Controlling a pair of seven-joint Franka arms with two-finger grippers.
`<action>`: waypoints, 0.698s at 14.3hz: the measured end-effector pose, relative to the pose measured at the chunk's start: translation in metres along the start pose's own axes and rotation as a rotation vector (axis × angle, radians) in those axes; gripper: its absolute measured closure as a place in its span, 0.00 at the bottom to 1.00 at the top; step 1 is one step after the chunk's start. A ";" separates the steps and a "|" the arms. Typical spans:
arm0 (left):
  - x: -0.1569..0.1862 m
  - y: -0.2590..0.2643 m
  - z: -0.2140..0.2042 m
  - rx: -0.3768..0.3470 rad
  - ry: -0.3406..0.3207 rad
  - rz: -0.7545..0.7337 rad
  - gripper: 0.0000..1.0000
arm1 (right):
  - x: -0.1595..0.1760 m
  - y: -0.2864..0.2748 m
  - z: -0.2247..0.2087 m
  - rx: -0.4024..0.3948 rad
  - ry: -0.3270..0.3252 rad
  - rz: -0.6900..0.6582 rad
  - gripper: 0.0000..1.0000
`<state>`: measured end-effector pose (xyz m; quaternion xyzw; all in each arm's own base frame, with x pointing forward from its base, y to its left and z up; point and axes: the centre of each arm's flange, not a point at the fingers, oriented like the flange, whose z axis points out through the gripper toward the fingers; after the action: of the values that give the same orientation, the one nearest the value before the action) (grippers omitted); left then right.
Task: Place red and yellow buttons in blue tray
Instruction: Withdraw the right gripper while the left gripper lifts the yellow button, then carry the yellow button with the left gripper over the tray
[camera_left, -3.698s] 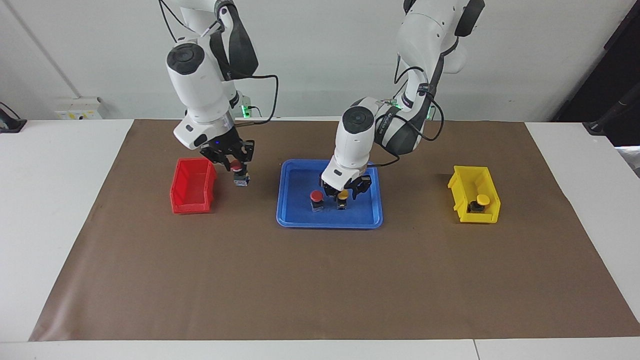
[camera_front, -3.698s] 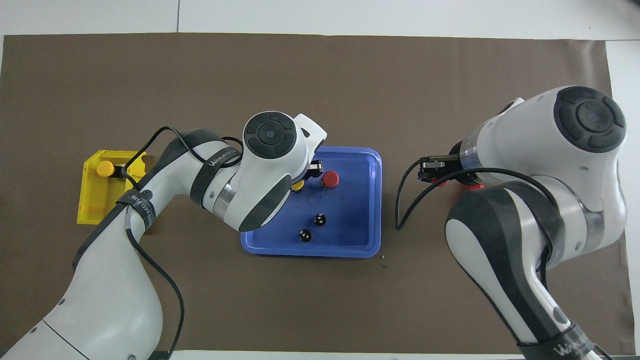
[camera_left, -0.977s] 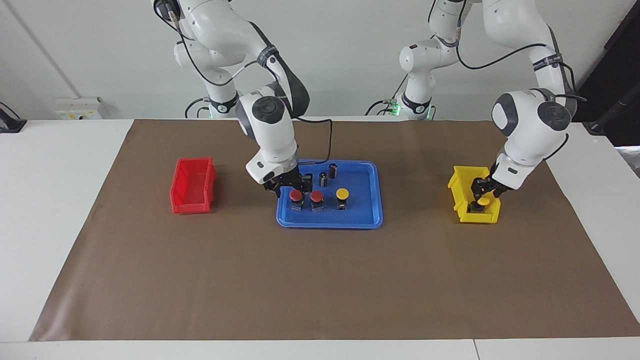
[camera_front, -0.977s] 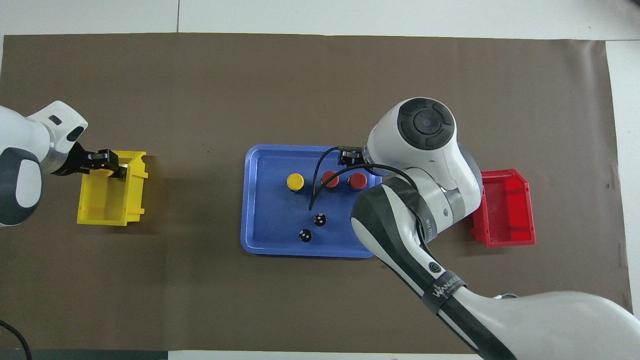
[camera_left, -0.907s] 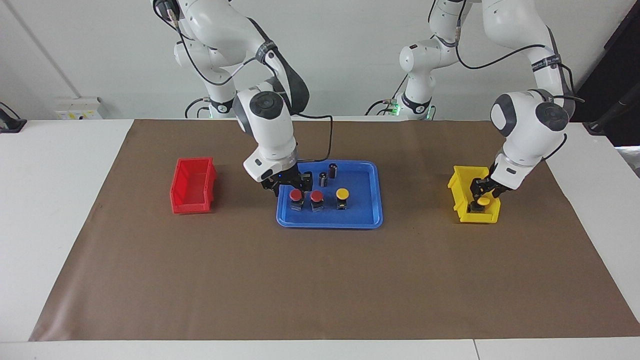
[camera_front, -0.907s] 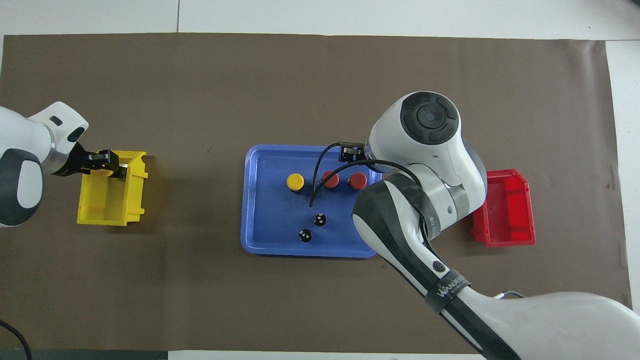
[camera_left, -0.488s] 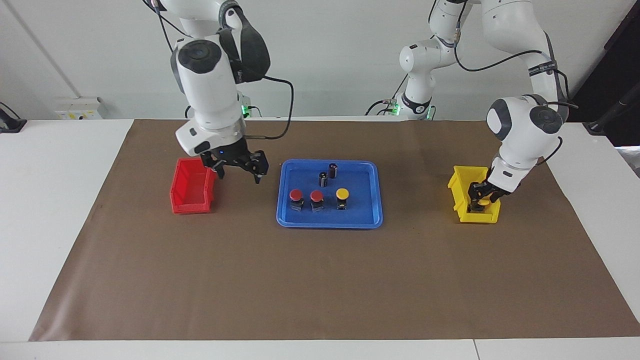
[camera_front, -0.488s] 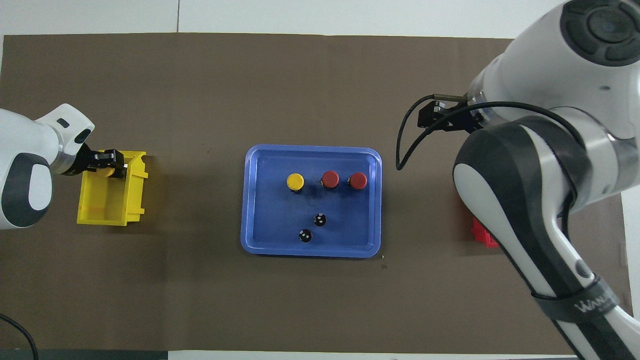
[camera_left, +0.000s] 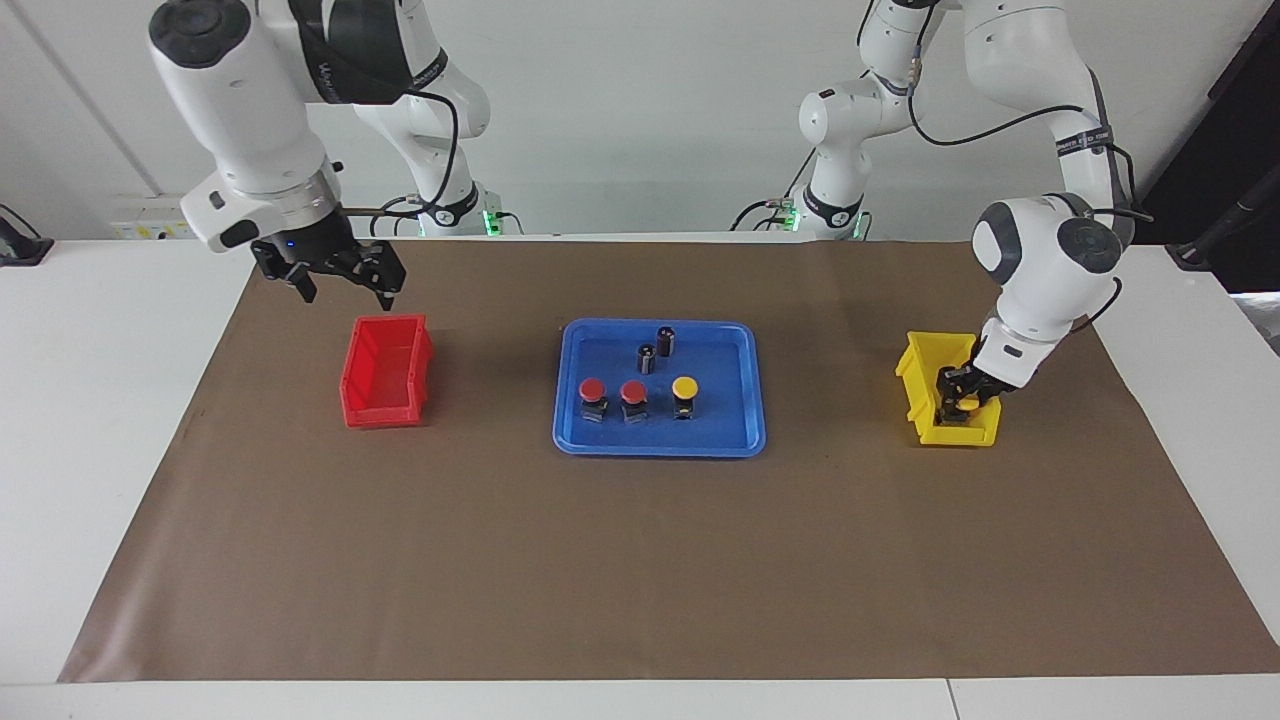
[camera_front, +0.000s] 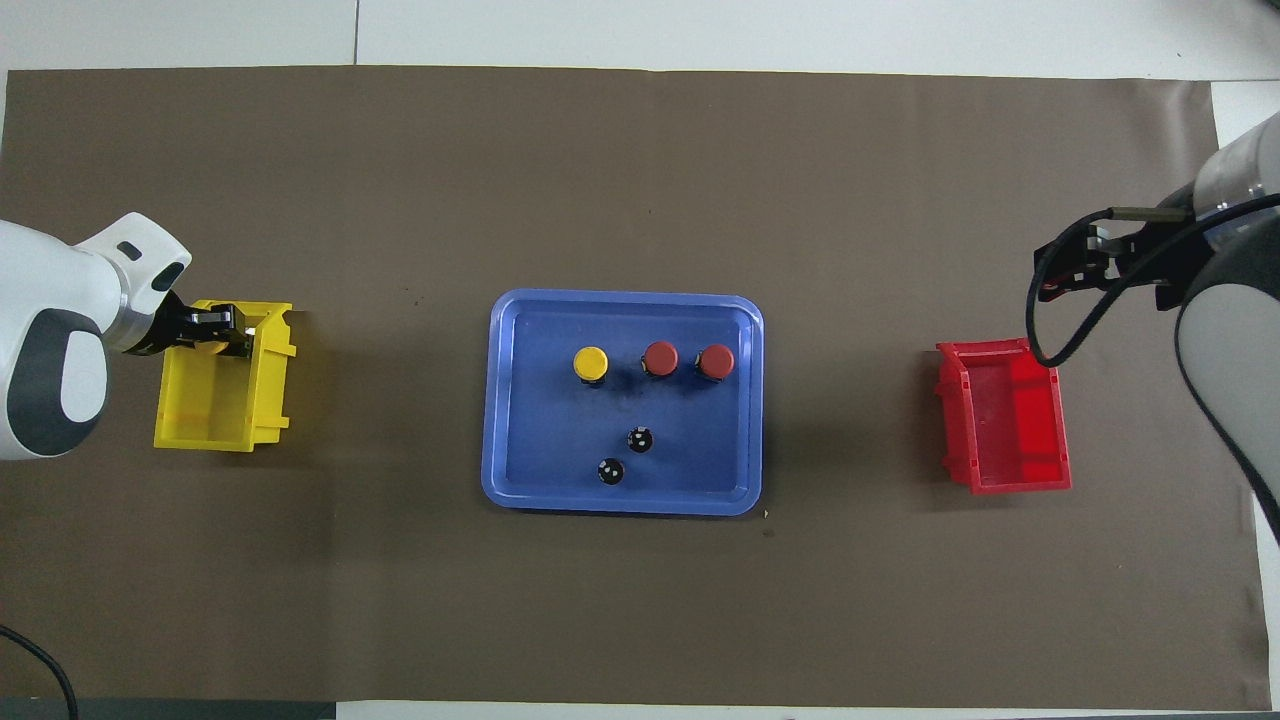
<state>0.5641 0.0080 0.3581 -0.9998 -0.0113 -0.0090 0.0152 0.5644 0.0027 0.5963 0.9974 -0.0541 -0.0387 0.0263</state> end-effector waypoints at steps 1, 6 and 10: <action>0.000 0.001 0.000 0.000 0.000 0.001 0.59 | -0.004 0.017 -0.004 -0.002 -0.004 -0.003 0.00; 0.008 0.025 -0.058 0.018 -0.088 0.023 0.59 | -0.027 0.096 -0.021 0.010 -0.022 -0.012 0.00; 0.001 0.073 -0.146 0.039 -0.055 -0.026 0.59 | -0.032 0.109 -0.016 0.019 -0.044 -0.009 0.00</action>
<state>0.5646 -0.0692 0.5018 -0.9989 -0.0250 0.0186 0.0344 0.5229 -0.1010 0.6211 0.9968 -0.0504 -0.0601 0.0154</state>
